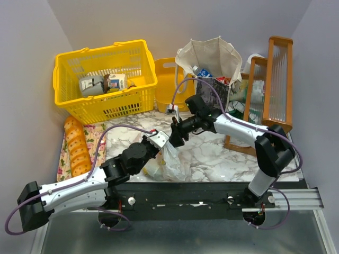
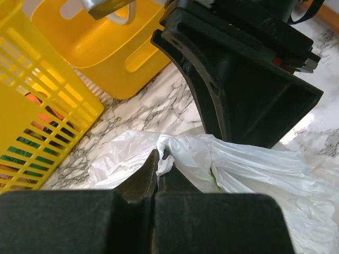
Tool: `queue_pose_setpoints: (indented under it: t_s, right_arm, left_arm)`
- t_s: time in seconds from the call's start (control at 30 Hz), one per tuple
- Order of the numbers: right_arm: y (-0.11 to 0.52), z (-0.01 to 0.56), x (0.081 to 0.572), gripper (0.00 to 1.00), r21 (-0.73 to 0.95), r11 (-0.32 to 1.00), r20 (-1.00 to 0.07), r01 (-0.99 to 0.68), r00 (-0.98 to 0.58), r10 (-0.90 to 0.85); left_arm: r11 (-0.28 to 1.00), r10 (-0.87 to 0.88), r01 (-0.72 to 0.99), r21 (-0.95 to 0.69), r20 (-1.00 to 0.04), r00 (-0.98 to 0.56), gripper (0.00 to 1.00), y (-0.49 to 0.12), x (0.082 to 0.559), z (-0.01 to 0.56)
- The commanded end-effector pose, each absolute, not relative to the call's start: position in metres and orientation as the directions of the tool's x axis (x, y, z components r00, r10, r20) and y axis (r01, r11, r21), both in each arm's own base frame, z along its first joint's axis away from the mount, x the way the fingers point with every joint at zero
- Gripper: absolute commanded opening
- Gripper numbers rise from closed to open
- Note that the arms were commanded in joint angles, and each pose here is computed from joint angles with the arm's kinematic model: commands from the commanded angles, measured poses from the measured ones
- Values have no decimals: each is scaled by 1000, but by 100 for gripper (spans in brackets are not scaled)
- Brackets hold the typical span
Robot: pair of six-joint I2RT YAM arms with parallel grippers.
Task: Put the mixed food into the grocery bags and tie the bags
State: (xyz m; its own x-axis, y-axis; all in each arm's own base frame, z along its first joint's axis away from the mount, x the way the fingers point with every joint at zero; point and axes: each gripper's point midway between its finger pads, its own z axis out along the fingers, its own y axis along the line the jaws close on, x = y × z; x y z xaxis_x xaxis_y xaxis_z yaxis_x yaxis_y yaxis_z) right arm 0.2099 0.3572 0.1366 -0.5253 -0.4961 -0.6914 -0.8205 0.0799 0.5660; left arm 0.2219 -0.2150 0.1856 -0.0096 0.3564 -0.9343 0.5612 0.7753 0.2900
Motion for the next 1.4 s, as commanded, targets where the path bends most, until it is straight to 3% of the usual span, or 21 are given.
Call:
queue_pose_setpoints:
  t_s: [0.0, 0.07, 0.17, 0.37, 0.83, 0.93, 0.97, 1.13, 1.2, 1.37]
  right_arm:
    - [367, 166, 208, 59, 496, 2, -799, -868, -457, -390]
    - [367, 172, 205, 65, 506, 9, -804, -862, -476, -356]
    - [371, 183, 206, 66, 482, 9, -834, -876, -462, -302]
    - [379, 172, 203, 47, 448, 26, -864, -894, -440, -244]
    - [377, 177, 194, 38, 263, 138, -952, -955, -280, -126]
    - [365, 184, 207, 48, 238, 263, -957, -935, -272, -101]
    - [359, 179, 210, 57, 249, 308, -948, -918, -296, -116]
    - [328, 177, 227, 65, 192, 485, -940, -853, -303, -160]
    - [320, 175, 226, 61, 181, 504, -936, -844, -305, -175]
    - [311, 199, 221, 38, 166, 491, -949, -855, -274, -156]
  left_arm:
    - [769, 240, 611, 187, -971, -4, 0, -230, 214, 207]
    - [762, 224, 625, 171, -975, -7, 0, -231, 211, 208]
    - [749, 181, 649, 134, -984, -6, 0, -235, 206, 212]
    - [751, 100, 656, 78, -995, 3, 0, -232, 200, 222]
    - [771, 83, 636, 42, -996, -35, 0, -225, 199, 212]
    - [777, 90, 628, 40, -995, -48, 0, -223, 200, 206]
    - [777, 84, 628, 34, -995, -51, 0, -222, 199, 206]
    - [775, 77, 631, 26, -996, -53, 0, -220, 197, 211]
    - [771, 70, 637, 22, -996, -51, 0, -219, 195, 215]
    - [758, 53, 653, 4, -997, -55, 0, -219, 190, 219]
